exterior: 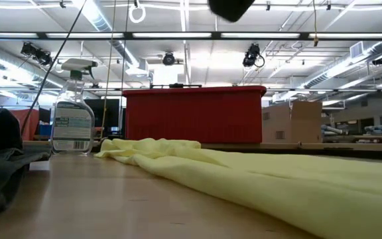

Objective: Fold Laundry from Bin
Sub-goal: Fold the yellow shirt

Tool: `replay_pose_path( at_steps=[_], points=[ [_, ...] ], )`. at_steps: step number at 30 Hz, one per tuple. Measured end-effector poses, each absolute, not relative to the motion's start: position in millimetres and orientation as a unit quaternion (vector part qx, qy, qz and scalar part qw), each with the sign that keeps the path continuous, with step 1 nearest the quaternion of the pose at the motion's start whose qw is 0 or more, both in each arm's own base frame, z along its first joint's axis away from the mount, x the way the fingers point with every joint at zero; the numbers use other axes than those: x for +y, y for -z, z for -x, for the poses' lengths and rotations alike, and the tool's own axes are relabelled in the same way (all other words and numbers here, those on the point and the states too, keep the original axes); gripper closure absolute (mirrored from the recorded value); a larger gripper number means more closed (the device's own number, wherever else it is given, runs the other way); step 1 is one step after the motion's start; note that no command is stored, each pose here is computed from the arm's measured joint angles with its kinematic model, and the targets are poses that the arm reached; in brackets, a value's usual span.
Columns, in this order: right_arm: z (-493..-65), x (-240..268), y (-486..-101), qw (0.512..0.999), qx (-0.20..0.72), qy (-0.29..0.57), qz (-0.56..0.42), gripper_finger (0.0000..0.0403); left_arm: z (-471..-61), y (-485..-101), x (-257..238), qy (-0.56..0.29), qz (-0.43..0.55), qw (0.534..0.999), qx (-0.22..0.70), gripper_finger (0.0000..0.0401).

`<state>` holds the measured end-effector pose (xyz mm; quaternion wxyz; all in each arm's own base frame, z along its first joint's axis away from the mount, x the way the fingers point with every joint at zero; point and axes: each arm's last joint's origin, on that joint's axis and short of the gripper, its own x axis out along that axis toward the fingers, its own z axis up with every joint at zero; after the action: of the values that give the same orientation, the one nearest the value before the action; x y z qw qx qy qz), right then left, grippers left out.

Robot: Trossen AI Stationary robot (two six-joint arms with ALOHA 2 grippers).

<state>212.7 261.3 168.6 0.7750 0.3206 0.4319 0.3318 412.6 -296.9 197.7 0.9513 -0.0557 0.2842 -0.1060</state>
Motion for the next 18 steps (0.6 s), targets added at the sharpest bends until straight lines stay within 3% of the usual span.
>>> replay_pose_path(
  at_steps=[3, 10, 18],
  points=[
    [-204.1, 259.7, -160.8, 0.76, 0.483, -0.33, -0.284, 0.0189, -413.1, -201.9, -300.6, 0.122, 0.036, 0.957, 0.259, 0.0197],
    [-152.0, 267.8, -137.7, 0.729, 0.564, -0.385, -0.059, 0.0199, -405.4, -191.2, -312.8, 0.174, -0.124, 0.945, 0.249, 0.0147],
    [-147.4, 275.9, -144.4, 0.771, 0.536, -0.343, -0.021, 0.0199, -414.7, -161.7, -310.8, 0.194, -0.18, 0.929, 0.257, 0.0135]
  ],
)
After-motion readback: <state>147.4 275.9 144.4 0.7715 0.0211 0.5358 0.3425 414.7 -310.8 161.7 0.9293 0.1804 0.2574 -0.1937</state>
